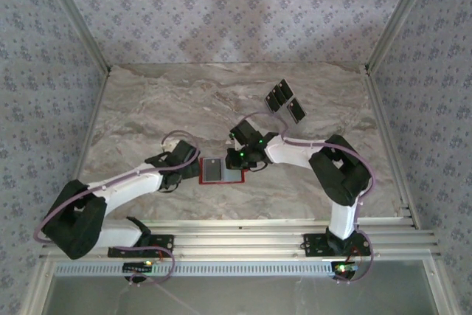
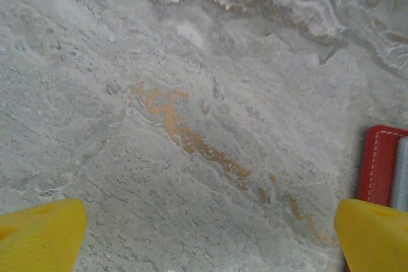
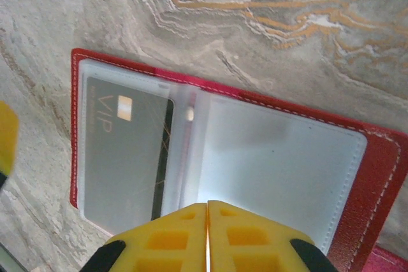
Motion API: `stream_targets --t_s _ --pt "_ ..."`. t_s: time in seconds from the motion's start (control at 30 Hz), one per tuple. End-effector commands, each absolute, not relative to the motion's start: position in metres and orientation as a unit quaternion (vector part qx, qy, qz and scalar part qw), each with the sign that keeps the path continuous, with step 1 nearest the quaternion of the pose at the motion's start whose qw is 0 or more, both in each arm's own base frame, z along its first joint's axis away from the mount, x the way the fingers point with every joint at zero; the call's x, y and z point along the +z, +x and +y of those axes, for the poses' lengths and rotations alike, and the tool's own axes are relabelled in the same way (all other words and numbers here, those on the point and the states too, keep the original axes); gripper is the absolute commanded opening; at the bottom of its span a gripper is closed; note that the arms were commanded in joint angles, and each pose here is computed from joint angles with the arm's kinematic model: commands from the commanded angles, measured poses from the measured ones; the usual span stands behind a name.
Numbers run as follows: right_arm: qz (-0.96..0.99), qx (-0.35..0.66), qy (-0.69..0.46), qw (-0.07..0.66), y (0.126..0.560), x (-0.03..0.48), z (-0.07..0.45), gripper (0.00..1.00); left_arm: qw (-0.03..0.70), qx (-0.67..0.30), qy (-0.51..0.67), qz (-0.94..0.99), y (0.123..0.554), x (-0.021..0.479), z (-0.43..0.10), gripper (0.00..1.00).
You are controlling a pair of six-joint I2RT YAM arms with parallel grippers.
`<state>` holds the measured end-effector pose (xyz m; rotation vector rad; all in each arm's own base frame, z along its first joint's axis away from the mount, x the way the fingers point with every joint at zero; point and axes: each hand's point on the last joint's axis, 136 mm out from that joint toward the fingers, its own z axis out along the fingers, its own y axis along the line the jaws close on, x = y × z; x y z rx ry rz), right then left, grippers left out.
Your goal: Put the credit cards into the card holder
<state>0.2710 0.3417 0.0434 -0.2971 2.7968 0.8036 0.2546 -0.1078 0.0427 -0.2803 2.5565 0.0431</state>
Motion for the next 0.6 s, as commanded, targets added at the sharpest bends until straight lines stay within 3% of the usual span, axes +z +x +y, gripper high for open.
stream_targets --t_s 0.0,0.57 --pt "0.949 0.273 -0.115 0.113 0.272 0.054 0.348 0.1 0.263 0.024 -0.094 0.96 0.252 0.035 -0.107 1.0" --pt "0.952 0.269 -0.122 0.085 0.262 0.03 0.365 0.09 0.236 0.033 -0.087 0.967 0.243 0.007 -0.106 1.0"
